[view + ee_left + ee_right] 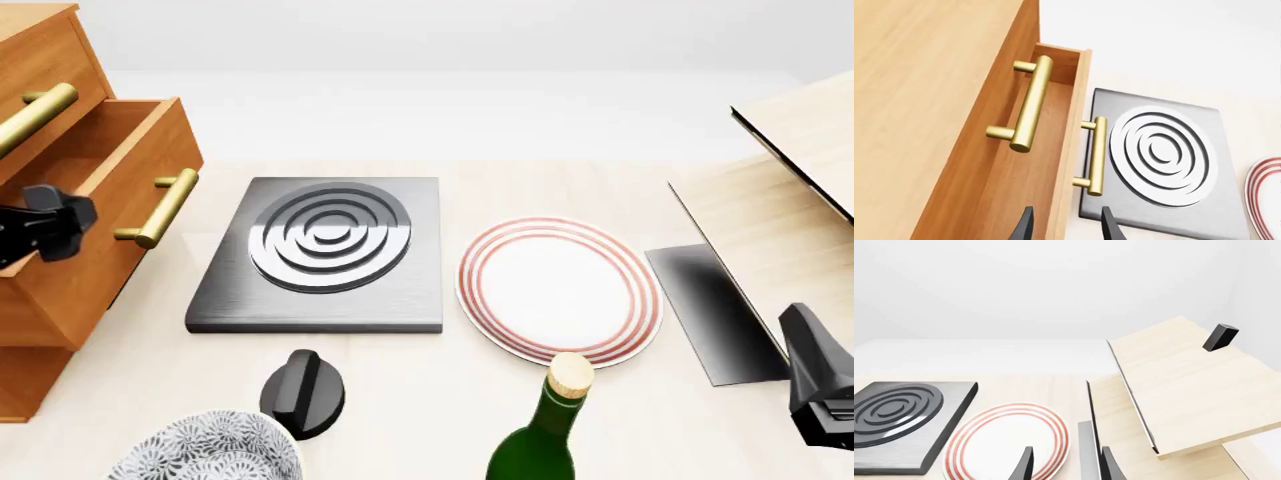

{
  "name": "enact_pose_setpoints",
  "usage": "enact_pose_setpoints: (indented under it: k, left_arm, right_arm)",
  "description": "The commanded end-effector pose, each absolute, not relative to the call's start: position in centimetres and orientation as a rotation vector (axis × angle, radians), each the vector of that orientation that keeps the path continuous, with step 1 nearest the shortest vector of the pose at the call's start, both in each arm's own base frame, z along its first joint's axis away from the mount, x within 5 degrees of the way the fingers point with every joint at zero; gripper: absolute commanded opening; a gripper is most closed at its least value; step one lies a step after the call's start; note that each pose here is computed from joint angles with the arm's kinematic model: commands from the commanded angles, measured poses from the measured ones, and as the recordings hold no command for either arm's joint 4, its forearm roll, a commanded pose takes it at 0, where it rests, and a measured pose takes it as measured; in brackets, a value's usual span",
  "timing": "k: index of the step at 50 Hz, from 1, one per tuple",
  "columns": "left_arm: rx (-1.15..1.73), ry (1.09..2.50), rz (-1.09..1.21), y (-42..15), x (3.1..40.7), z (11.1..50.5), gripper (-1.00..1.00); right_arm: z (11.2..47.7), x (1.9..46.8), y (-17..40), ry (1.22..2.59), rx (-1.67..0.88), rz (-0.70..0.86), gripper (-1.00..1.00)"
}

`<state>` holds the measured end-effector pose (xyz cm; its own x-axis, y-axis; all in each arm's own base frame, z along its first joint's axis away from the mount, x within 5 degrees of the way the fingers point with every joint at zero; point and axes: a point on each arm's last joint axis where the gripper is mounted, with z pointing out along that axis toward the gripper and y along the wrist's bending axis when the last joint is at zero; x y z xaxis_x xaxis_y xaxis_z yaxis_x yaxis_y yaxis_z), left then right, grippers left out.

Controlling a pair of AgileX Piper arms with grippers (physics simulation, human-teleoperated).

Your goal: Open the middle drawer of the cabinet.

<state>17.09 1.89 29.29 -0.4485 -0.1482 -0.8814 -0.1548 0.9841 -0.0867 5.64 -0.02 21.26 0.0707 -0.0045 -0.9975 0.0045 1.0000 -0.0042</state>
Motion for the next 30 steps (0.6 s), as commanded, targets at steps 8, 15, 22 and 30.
enact_pose_setpoints:
  k: [8, 15, 22, 30]
  left_arm:
    - [-0.21, 2.055, -0.023, 1.42, 17.04, 28.93, 1.0]
    - [-0.189, 2.066, -0.04, 1.01, 17.1, 28.6, 1.0]
    - [-0.18, 2.073, -0.052, 0.76, 17.19, 28.39, 1.0]
    - [-0.171, 2.08, -0.06, 0.56, 17.29, 28.27, 1.0]
  right_arm:
    - [21.29, 5.64, -0.01, 1.496, -0.001, -0.004, 1.0]
    - [21.29, 5.64, -0.01, 1.496, -0.001, -0.004, 1.0]
    - [21.29, 5.64, -0.01, 1.496, -0.001, -0.004, 1.0]
    - [21.29, 5.64, -0.01, 1.496, -0.001, -0.004, 1.0]
